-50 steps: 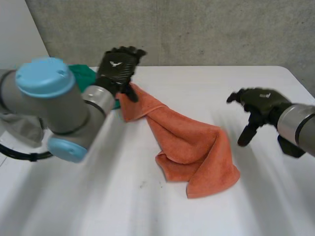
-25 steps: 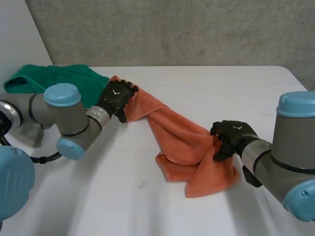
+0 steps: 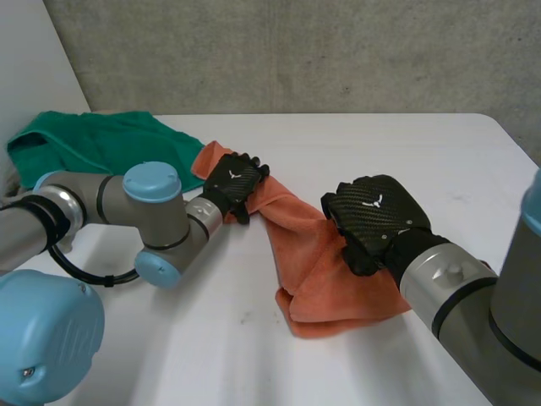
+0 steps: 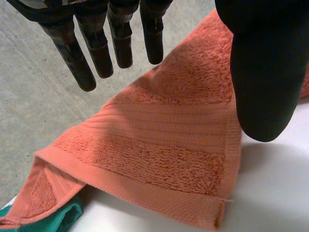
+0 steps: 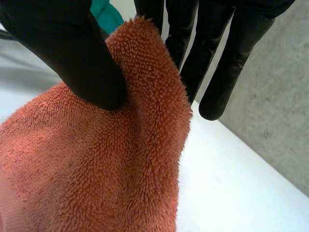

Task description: Fold the laundry.

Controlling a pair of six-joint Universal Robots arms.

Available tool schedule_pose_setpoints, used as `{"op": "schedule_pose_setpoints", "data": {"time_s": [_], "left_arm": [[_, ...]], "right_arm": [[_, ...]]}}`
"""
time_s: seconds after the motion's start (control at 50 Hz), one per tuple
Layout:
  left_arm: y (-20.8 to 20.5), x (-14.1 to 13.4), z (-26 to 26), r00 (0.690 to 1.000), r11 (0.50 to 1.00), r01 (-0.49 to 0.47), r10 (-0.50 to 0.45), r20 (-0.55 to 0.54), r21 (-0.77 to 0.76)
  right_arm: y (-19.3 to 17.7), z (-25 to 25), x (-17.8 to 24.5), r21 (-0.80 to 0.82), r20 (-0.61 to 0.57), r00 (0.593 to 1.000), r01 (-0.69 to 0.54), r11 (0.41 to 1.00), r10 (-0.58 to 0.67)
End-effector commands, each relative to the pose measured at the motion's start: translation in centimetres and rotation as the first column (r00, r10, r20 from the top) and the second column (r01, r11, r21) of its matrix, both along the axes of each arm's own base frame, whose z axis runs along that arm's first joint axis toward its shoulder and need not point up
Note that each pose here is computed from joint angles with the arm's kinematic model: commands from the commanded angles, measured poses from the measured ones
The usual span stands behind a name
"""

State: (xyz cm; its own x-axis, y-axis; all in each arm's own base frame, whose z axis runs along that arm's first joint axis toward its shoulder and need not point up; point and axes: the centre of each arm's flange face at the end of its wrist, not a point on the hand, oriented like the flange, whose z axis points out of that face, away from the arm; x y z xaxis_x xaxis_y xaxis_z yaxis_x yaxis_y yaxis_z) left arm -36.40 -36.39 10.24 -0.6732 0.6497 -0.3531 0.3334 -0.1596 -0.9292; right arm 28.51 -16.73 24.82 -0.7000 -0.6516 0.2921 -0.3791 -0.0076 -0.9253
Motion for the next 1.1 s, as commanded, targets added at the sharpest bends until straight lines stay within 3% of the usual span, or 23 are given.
{"op": "schedule_pose_setpoints", "data": {"time_s": [0.02, 0.26, 0.4, 0.5, 0.62, 0.88, 0.96, 1.0, 1.08, 1.1], "left_arm": [[0.0, -0.3, -0.4, 1.000, 1.000, -0.004, 0.004, 0.001, 0.001], [0.2, -1.0, -0.4, 1.000, 1.000, -0.008, 0.008, -0.007, -0.019], [-1.3, 0.0, 4.7, 0.992, 0.986, -0.114, 0.107, -0.063, -0.124], [-1.9, 1.7, 8.9, 0.987, 0.974, -0.147, 0.131, -0.098, -0.174], [-1.0, 3.2, 11.8, 0.988, 0.972, -0.135, 0.116, -0.106, -0.191], [1.9, 4.1, 9.0, 0.996, 0.996, -0.088, 0.088, 0.013, -0.009], [1.2, 4.2, 9.6, 0.995, 0.994, -0.103, 0.103, 0.005, -0.033], [-0.3, 3.7, 12.6, 0.991, 0.982, -0.124, 0.116, -0.062, -0.144], [-2.2, 3.3, 18.4, 0.968, 0.926, -0.196, 0.130, -0.213, -0.324], [-2.5, 3.3, 19.6, 0.960, 0.910, -0.213, 0.128, -0.249, -0.355]], "right_arm": [[1.4, 1.4, -0.2, -0.018, 0.020, 1.000, -0.020, 1.000, 0.021], [2.1, 2.9, -0.7, -0.056, 0.041, 0.999, -0.020, 0.998, 0.023], [1.6, 1.9, -1.4, -0.052, -0.091, 0.996, -0.023, 0.998, 0.018], [-1.3, 0.6, -2.6, -0.069, -0.217, 0.975, 0.029, 0.997, -0.043], [-4.8, -0.2, -3.8, -0.081, -0.261, 0.958, 0.097, 0.992, -0.115], [-10.2, -4.5, -2.1, -0.060, -0.288, 0.950, 0.110, 0.992, -0.123], [-13.0, -3.7, -1.0, -0.141, -0.246, 0.956, 0.126, 0.982, -0.158], [-14.5, -2.4, -0.5, -0.208, -0.210, 0.959, 0.147, 0.967, -0.191], [-18.0, 2.3, 0.0, -0.414, -0.060, 0.950, 0.254, 0.874, -0.305], [-18.7, 4.5, 0.1, -0.490, 0.016, 0.944, 0.294, 0.821, -0.329]]}}
